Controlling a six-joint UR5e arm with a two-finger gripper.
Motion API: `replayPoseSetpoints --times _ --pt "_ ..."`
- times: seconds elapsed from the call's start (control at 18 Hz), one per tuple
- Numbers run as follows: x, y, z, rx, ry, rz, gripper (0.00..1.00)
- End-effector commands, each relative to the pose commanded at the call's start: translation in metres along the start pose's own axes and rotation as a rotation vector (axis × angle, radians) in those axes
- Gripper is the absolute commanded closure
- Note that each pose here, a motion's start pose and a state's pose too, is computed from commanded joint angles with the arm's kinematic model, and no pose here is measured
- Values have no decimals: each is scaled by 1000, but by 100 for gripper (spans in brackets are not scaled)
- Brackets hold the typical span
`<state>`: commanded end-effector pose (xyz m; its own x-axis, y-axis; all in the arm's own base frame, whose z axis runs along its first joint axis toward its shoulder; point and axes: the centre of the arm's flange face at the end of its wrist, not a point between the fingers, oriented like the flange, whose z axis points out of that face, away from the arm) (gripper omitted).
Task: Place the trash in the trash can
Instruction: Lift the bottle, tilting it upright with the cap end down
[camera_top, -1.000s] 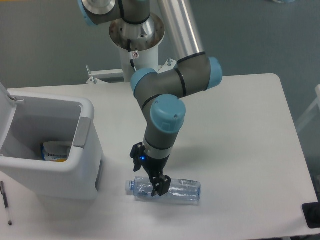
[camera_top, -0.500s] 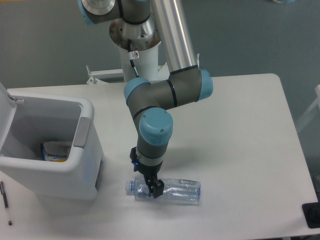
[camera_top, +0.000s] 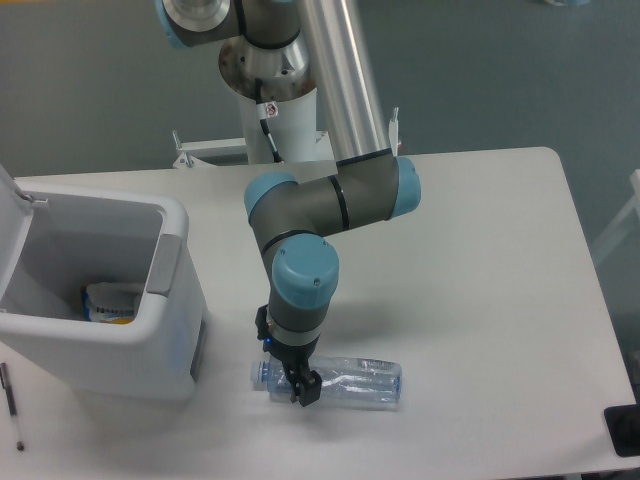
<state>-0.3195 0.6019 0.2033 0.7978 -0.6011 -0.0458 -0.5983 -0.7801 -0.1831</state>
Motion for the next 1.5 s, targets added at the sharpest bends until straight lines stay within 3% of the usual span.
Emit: replayPoseSetpoints --times 0.56,1.11,1.5 --pt "-11 -12 19 -87 -16 -50 8" --pt "-10 -16 19 -89 -19 -94 33" --pt "-12 -17 10 -83 -36 -137 42"
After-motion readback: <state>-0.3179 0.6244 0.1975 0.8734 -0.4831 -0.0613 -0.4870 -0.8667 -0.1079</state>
